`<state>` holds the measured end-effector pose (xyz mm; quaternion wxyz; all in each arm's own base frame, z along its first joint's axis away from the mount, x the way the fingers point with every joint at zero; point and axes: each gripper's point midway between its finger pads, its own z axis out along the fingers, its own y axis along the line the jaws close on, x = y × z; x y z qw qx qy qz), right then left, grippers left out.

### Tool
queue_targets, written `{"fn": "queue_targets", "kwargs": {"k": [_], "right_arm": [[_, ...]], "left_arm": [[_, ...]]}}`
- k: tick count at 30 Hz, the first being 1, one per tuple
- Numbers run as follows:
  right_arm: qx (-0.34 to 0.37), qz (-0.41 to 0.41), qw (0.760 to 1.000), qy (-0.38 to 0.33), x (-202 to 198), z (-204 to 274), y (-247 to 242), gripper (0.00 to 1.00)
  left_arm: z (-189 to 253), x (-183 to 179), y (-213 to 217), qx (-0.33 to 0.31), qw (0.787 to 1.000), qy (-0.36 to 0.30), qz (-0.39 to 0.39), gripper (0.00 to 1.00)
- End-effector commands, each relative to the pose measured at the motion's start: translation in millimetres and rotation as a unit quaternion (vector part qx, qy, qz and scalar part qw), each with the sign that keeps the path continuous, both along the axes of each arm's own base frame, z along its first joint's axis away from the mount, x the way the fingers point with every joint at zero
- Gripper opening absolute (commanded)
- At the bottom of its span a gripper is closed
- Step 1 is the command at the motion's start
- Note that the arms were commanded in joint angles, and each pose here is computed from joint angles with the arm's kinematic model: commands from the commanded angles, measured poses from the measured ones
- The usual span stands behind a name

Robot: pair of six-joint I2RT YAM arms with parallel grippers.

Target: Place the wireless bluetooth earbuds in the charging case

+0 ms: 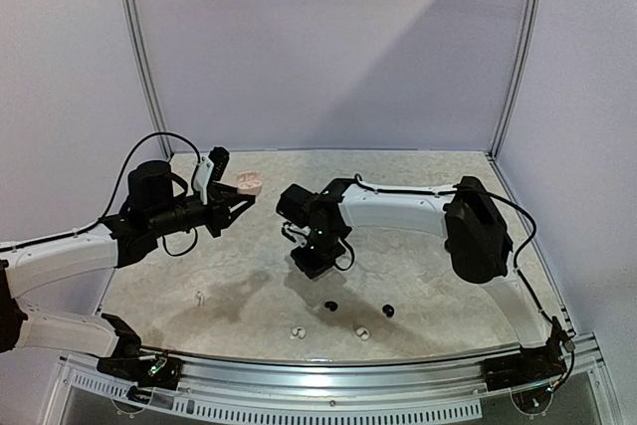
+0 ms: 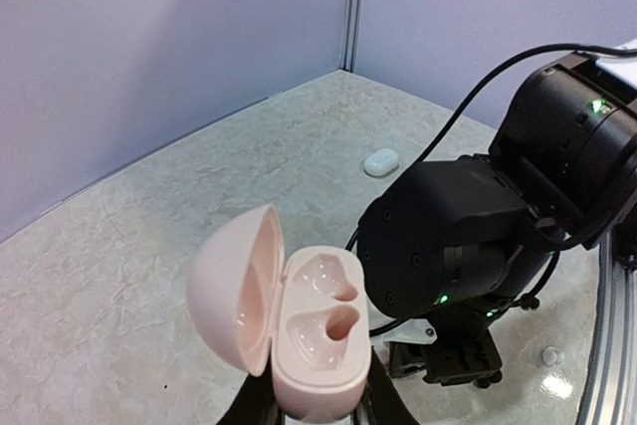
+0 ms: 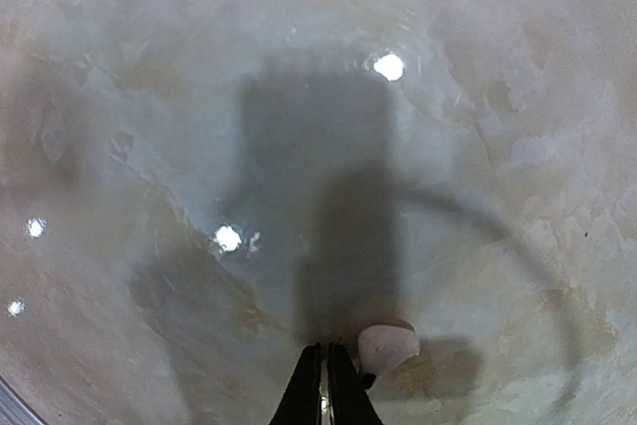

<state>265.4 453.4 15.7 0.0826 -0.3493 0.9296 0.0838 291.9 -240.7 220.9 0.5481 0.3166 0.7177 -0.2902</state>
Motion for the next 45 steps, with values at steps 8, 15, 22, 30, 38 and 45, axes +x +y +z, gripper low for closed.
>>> {"fn": "queue_targets", "kwargs": {"k": [8,15,22,30,38,45], "right_arm": [[0.04,0.036,0.999,0.008,-11,38,12,0.09],[0.1,-0.018,0.994,-0.044,19,89,12,0.16],[0.06,-0.073,0.994,-0.052,42,64,-6,0.35],[0.036,-0.067,0.997,-0.019,43,27,-12,0.19],[0.038,-0.045,0.998,0.008,31,11,-12,0.15],[0.036,-0.04,0.998,0.021,25,2,-14,0.14]], "left_arm": [[-1,-4,-3,0.005,1.0,-0.012,-0.008,0.0],[0,-5,-3,0.005,1.0,-0.011,-0.009,0.0],[3,-4,-4,0.013,1.0,-0.024,-0.013,0.0],[4,-3,-5,0.015,0.999,-0.024,-0.015,0.0],[4,-2,-5,0.017,0.999,-0.024,-0.014,0.0],[4,-1,-6,0.019,0.999,-0.024,-0.015,0.0]]}}
